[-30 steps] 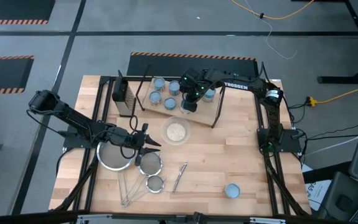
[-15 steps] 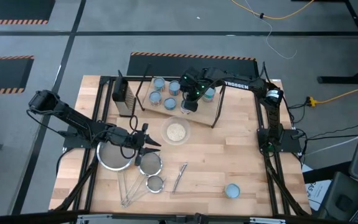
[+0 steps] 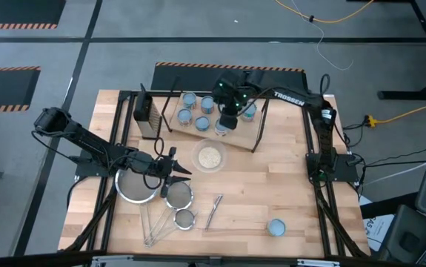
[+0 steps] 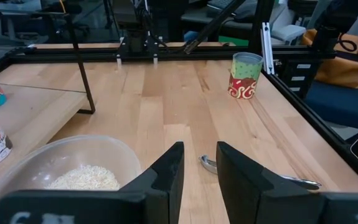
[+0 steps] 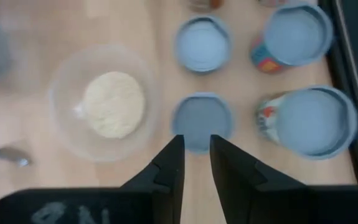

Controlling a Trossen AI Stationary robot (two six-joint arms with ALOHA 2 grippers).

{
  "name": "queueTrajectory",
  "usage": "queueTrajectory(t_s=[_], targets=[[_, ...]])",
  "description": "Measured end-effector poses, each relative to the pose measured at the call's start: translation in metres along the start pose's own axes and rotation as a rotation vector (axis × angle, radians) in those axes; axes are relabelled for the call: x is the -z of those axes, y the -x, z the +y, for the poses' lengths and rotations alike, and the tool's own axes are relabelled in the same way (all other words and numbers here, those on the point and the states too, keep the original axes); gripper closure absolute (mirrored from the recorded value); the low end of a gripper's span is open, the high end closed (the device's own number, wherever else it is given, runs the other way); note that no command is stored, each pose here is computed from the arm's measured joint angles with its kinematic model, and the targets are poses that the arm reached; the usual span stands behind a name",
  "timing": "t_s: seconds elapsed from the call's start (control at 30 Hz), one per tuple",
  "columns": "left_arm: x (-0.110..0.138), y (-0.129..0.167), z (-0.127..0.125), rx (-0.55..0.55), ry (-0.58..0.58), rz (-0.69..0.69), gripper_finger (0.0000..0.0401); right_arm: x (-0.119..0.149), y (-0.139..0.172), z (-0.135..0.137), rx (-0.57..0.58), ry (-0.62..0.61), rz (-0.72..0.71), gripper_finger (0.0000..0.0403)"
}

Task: Pick and place cans onto a shelf
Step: Put the canned spaghetti sauce on the shelf

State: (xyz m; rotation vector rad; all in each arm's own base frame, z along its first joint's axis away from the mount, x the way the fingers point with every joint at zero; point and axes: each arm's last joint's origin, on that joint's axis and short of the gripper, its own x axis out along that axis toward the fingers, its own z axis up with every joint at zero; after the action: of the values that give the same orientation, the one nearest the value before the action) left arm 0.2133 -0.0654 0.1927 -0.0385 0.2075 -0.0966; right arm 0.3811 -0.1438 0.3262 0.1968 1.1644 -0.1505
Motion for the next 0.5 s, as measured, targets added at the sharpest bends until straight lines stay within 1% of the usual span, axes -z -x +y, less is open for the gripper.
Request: queueTrajectory(t_s=[0.1,0.27,0.37,0.43,0.5], targets=[[0.000,0.000,0.000,0.000,0.000,0.000,0.0315,-0.002,0.013,0.027,-0.024,0.025,0.018,0.0322],[0.000,0.000,0.000,0.000,0.000,0.000,0.0315,0.005,0.027,0.092,-0.082,0.079,0.079,0.0322],[0.000,0.000,0.000,0.000,0.000,0.000,0.0315,0.014,0.036,0.144,-0.123,0.134,0.100,0.0322],[0.000,0.000,0.000,0.000,0.000,0.000,0.0315,0.025,0.042,0.179,-0.149,0.174,0.120,0.0322],[0.000,0.000,0.000,0.000,0.000,0.000,0.0315,0.040,0.050,0.211,-0.131,0.213,0.131,0.0322]])
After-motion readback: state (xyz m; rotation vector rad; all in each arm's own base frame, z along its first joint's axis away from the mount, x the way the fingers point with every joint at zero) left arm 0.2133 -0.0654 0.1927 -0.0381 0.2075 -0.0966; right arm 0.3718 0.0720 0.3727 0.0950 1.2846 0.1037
